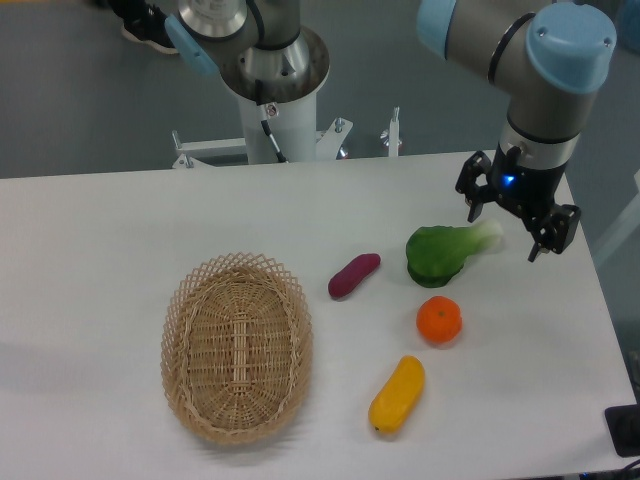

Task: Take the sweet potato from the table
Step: 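Move the gripper from beside the bok choy over the purple sweet potato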

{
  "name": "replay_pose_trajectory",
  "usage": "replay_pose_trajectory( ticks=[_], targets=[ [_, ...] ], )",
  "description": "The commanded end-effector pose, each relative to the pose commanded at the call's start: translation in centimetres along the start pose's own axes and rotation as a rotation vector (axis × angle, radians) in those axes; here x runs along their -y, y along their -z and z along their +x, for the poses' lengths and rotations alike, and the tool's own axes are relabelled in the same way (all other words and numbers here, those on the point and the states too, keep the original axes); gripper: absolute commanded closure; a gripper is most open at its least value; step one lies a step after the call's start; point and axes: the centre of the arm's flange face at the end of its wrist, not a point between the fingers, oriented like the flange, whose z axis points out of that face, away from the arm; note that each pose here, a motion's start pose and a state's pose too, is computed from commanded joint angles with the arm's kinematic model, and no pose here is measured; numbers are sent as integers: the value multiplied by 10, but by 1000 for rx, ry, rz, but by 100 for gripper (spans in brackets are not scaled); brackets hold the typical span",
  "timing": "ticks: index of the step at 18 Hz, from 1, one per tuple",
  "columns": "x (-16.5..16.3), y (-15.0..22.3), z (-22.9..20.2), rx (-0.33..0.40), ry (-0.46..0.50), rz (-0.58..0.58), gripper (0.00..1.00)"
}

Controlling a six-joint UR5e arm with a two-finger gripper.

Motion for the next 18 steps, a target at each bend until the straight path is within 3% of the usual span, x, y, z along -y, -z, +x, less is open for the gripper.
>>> replay_pose_trajectory(
  ticks=[7,11,13,16,18],
  targets=[
    [4,-13,6,-23,8,1,0],
    [5,-34,22,-74,13,-2,0],
    [7,-48,38,-99,64,-4,0],
    [36,-69,59,-55,98,-1,0],
    [47,-95,80,-65,114,-5,0]
  ],
)
